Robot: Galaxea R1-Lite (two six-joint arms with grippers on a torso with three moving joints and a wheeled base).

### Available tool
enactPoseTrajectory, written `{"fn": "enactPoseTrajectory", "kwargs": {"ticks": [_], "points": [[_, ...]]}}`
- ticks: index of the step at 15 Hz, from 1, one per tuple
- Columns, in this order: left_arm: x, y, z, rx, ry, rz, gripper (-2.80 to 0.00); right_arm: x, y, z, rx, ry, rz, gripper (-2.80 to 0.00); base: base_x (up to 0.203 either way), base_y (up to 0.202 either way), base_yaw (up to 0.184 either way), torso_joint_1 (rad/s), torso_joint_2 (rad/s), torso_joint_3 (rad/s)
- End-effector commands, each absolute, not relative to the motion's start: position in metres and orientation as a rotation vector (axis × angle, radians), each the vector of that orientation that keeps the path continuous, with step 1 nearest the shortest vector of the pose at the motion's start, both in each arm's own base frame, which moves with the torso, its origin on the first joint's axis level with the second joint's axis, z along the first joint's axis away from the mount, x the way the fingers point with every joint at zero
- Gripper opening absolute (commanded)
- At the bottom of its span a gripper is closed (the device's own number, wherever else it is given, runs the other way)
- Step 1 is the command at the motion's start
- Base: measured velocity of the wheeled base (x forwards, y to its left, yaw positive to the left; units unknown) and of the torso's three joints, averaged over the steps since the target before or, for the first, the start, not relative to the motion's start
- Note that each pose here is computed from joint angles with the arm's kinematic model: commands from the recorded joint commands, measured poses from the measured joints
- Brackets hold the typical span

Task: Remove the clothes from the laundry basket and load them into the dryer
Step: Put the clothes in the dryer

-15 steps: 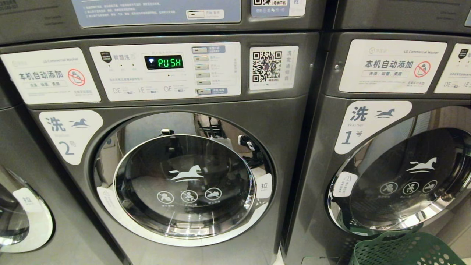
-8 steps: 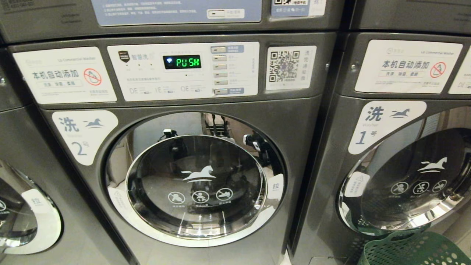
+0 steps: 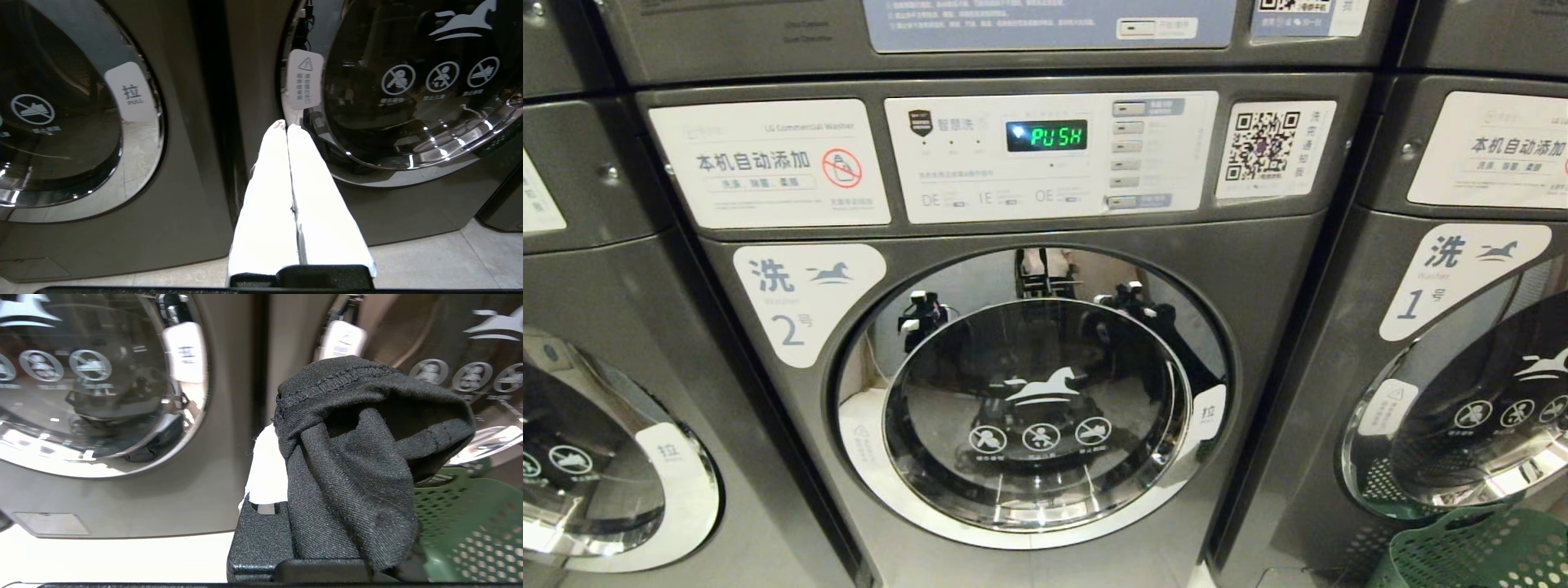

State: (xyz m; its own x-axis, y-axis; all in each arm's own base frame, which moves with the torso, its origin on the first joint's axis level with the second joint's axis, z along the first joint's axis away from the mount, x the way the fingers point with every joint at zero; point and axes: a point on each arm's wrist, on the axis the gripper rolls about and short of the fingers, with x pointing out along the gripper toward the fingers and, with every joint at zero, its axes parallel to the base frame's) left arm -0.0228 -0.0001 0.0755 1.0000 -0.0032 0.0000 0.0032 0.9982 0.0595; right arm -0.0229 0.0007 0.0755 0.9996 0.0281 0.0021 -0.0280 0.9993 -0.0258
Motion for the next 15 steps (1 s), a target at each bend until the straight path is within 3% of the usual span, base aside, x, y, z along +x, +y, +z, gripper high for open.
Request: {"fn": "enactPoseTrajectory", "kwargs": {"ticks": [1,15], "points": [[-0.0228,-0.0001,0.0755,0.06,0.0,-0.003,-2.8,-0.0228,0.0007,0.0756,-0.026,-0.002,0.029,-2.8,0.0,0.193,-0.004,-0.004,0.0,0.002],[-0.0228,-0.0001,0.0755,0.061,0.0,-0.005,-2.8,-0.0228,0.0002,0.0755,-0.015,0.0,0.006,-2.8,0.0,0.195,-0.001,0.003,0.0,0.001]]}}
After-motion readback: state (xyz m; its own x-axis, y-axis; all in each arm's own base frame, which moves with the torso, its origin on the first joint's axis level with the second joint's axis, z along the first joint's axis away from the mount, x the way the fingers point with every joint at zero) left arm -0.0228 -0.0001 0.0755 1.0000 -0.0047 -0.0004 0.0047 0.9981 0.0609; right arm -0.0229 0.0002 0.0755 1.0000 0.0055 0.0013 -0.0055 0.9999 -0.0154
